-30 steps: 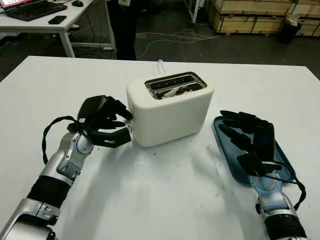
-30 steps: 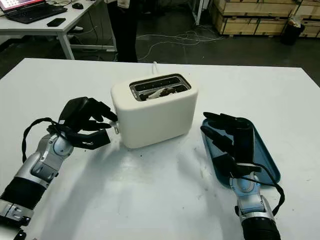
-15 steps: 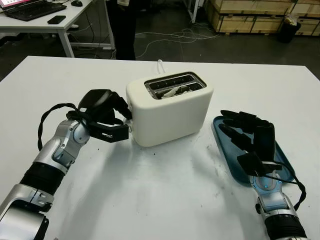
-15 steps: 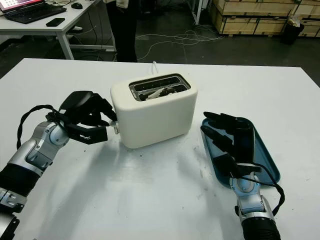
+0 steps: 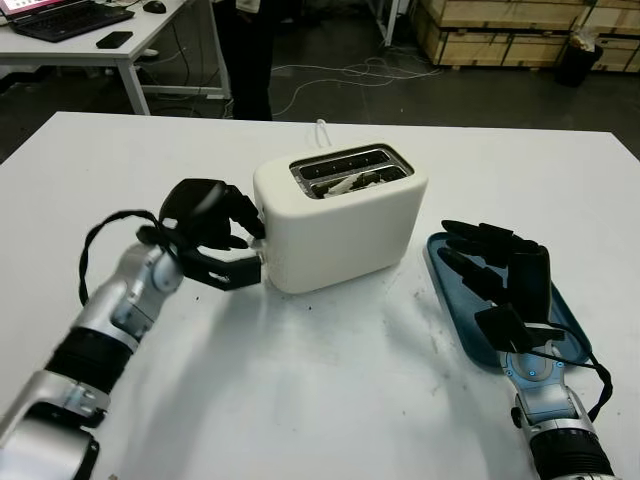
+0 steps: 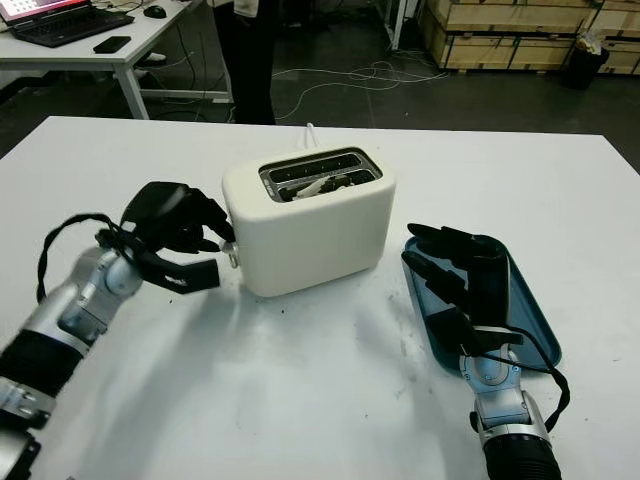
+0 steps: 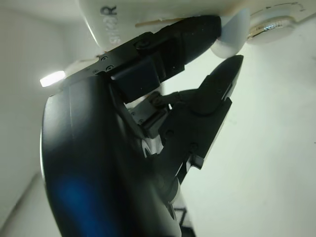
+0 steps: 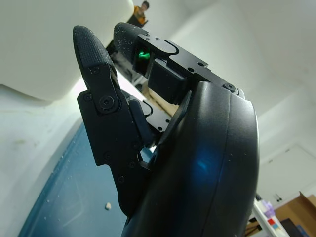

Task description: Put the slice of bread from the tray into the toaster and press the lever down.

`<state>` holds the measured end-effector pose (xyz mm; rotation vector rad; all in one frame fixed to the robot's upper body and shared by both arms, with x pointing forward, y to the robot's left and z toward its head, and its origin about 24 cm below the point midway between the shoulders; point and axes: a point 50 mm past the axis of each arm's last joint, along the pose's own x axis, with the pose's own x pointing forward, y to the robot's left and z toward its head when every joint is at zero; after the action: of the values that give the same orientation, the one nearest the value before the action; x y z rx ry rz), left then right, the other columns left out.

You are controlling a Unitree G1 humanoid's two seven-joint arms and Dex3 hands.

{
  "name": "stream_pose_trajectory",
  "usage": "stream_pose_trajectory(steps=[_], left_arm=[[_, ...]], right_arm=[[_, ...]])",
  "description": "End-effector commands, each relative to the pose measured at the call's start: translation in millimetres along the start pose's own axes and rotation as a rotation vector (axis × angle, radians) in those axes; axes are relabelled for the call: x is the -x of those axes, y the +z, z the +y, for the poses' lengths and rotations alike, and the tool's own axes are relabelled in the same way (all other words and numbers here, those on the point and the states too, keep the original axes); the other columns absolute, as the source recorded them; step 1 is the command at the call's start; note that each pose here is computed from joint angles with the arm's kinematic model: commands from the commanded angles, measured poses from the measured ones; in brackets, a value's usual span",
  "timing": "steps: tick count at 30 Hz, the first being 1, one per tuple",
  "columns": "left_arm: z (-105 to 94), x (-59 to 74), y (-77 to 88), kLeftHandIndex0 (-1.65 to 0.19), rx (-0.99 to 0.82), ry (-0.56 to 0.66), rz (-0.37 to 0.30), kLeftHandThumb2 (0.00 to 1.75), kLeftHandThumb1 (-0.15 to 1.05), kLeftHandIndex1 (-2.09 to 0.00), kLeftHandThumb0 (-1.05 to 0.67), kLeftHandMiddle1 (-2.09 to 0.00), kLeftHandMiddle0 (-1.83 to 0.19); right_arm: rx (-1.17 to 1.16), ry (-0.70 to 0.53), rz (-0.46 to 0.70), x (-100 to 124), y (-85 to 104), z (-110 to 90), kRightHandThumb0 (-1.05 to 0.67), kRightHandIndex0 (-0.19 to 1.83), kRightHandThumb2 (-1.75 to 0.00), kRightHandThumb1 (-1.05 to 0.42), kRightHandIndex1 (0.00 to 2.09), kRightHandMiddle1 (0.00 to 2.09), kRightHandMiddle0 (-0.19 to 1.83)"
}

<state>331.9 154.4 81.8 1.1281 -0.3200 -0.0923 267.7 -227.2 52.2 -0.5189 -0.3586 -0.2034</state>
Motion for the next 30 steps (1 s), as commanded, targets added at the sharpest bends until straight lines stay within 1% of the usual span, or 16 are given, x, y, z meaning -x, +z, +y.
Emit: stream_pose_trajectory(steps=[1, 2, 3, 5, 8, 12, 16, 19, 20, 22, 23, 24, 26, 27, 28, 30], left_arm=[[-133.1, 57.7, 38.8, -1.17, 0.115, -0.454, 0.129, 0.00, 0.85, 0.00, -0.10, -0.84, -0.90], [-139.7, 63.8, 39.8, -1.17, 0.120, -0.491, 0.136, 0.00, 0.85, 0.00, -0.10, -0.75, -0.91], [-141.1, 65.8, 39.5, -1.16, 0.114, -0.507, 0.129, 0.00, 0.86, 0.00, -0.09, -0.67, -0.94], [-138.5, 63.2, 38.0, -1.15, 0.101, -0.514, 0.121, 0.00, 0.86, 0.00, -0.08, -0.58, -0.97], [-130.9, 54.1, 39.5, -1.16, 0.062, -0.504, 0.093, 0.00, 0.85, -0.01, -0.11, -0.58, -1.01], [-125.9, 51.3, 42.9, -1.17, 0.060, -0.470, 0.054, 0.00, 0.83, -0.02, -0.09, -0.59, -1.05], [-118.8, 48.2, 40.7, -1.18, 0.051, -0.459, 0.043, 0.01, 0.83, -0.02, -0.10, -0.59, -1.03], [-104.9, 44.7, 38.5, -1.22, 0.027, -0.425, 0.012, 0.00, 0.80, -0.03, -0.11, -0.63, -1.06], [-97.4, 44.4, 39.3, -1.23, 0.028, -0.414, -0.009, 0.00, 0.79, -0.03, -0.12, -0.71, -1.06], [-77.6, 49.1, 44.1, -1.27, 0.048, -0.344, -0.071, 0.00, 0.78, -0.04, -0.12, -0.91, -1.06], [-74.9, 55.4, 41.8, -1.29, 0.048, -0.343, -0.043, 0.00, 0.76, -0.05, -0.11, -0.99, -1.07], [-80.7, 64.0, 34.6, -1.25, 0.041, -0.395, 0.018, 0.02, 0.79, -0.02, -0.10, -1.01, -1.01], [-102.9, 84.6, 19.9, -1.19, 0.035, -0.555, 0.142, 0.01, 0.84, -0.01, -0.04, -0.89, -0.94], [-109.8, 92.8, 17.2, -1.18, 0.054, -0.603, 0.182, 0.01, 0.85, -0.01, -0.07, -0.79, -0.92], [-112.5, 98.2, 16.9, -1.17, 0.077, -0.624, 0.208, 0.01, 0.86, 0.00, -0.07, -0.76, -0.92], [-111.7, 101.8, 16.9, -1.15, 0.094, -0.631, 0.228, 0.01, 0.88, 0.00, -0.06, -0.73, -0.91]], right_arm=[[0.003, -0.006, -0.017, -2.7, 0.0, -2.8, -0.61, 1.25, 0.00, -0.78, 0.06, 0.00, 1.15], [0.006, -0.005, -0.021, -3.3, 0.2, -2.9, -0.61, 1.25, 0.00, -0.78, 0.06, 0.00, 1.15], [0.008, -0.006, -0.027, -4.0, 0.7, -3.5, -0.61, 1.25, 0.00, -0.78, 0.06, 0.00, 1.15], [0.012, -0.007, -0.033, -4.9, 0.9, -4.6, -0.62, 1.25, -0.01, -0.79, 0.06, 0.00, 1.14], [0.015, -0.001, -0.033, -4.4, 0.2, -3.9, -0.63, 1.25, 0.00, -0.79, 0.06, 0.00, 1.15], [0.004, 0.004, -0.027, -4.4, 0.9, -1.4, -0.63, 1.26, 0.00, -0.80, 0.06, 0.00, 1.15], [-0.002, -0.001, -0.022, -4.0, 0.7, -1.3, -0.62, 1.27, 0.00, -0.79, 0.07, 0.00, 1.15], [-0.001, 0.000, -0.023, -3.8, 0.0, -1.9, -0.62, 1.26, 0.00, -0.79, 0.06, 0.00, 1.15], [0.000, -0.001, -0.024, -3.8, 0.1, -2.0, -0.62, 1.26, 0.00, -0.79, 0.06, 0.00, 1.15], [0.005, -0.002, -0.022, -3.9, 0.6, -2.1, -0.62, 1.26, 0.00, -0.79, 0.06, 0.00, 1.15], [0.006, -0.001, -0.023, -4.0, 0.8, -2.5, -0.61, 1.26, 0.00, -0.78, 0.06, 0.00, 1.15], [0.008, 0.000, -0.022, -4.0, 0.7, -3.3, -0.61, 1.27, 0.00, -0.78, 0.07, 0.00, 1.15], [0.018, 0.002, -0.021, -4.3, 0.1, -5.3, -0.61, 1.27, 0.00, -0.79, 0.07, 0.00, 1.15], [0.023, 0.002, -0.022, -4.6, 0.1, -6.1, -0.61, 1.27, 0.00, -0.79, 0.07, 0.00, 1.15], [0.026, 0.001, -0.024, -4.9, 0.0, -6.8, -0.61, 1.27, 0.00, -0.79, 0.07, 0.00, 1.15], [0.029, 0.001, -0.029, -5.5, 0.2, -7.7, -0.61, 1.27, 0.00, -0.79, 0.07, 0.00, 1.15]])
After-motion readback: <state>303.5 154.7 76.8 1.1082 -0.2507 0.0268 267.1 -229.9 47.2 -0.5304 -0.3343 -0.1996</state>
